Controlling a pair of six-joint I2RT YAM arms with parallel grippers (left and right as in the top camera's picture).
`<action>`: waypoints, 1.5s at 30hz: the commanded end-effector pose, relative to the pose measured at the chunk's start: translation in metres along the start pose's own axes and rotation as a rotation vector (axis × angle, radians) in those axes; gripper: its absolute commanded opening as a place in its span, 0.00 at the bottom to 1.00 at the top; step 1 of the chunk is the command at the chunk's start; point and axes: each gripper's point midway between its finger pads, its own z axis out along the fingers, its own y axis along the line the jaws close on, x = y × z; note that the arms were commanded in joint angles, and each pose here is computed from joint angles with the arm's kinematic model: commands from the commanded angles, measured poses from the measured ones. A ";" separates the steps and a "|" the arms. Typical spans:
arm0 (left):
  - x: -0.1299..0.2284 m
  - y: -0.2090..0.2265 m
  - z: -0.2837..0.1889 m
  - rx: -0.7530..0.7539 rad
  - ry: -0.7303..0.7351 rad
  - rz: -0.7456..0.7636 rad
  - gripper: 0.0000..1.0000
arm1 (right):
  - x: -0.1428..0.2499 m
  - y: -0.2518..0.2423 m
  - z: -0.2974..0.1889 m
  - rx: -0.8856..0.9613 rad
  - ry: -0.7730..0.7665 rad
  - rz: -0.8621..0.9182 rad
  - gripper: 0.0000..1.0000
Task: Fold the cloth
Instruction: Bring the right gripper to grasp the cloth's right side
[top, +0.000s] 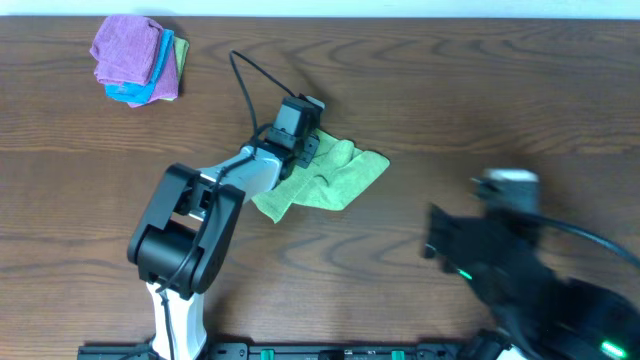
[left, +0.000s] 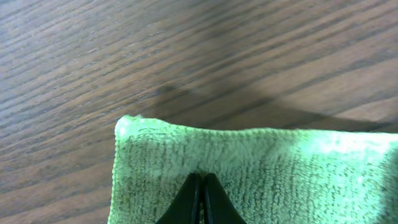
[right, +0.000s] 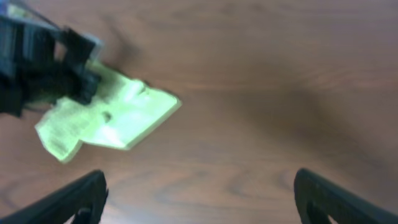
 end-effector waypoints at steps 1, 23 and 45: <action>0.026 -0.001 0.013 0.057 0.067 -0.015 0.06 | 0.025 0.030 0.044 -0.062 0.073 -0.131 0.94; 0.029 0.014 0.014 0.071 0.075 -0.055 0.06 | 0.070 0.111 0.238 -0.772 0.498 0.085 0.81; 0.029 0.014 0.014 0.069 0.075 -0.063 0.06 | 0.120 0.127 0.290 -0.651 0.566 0.076 0.01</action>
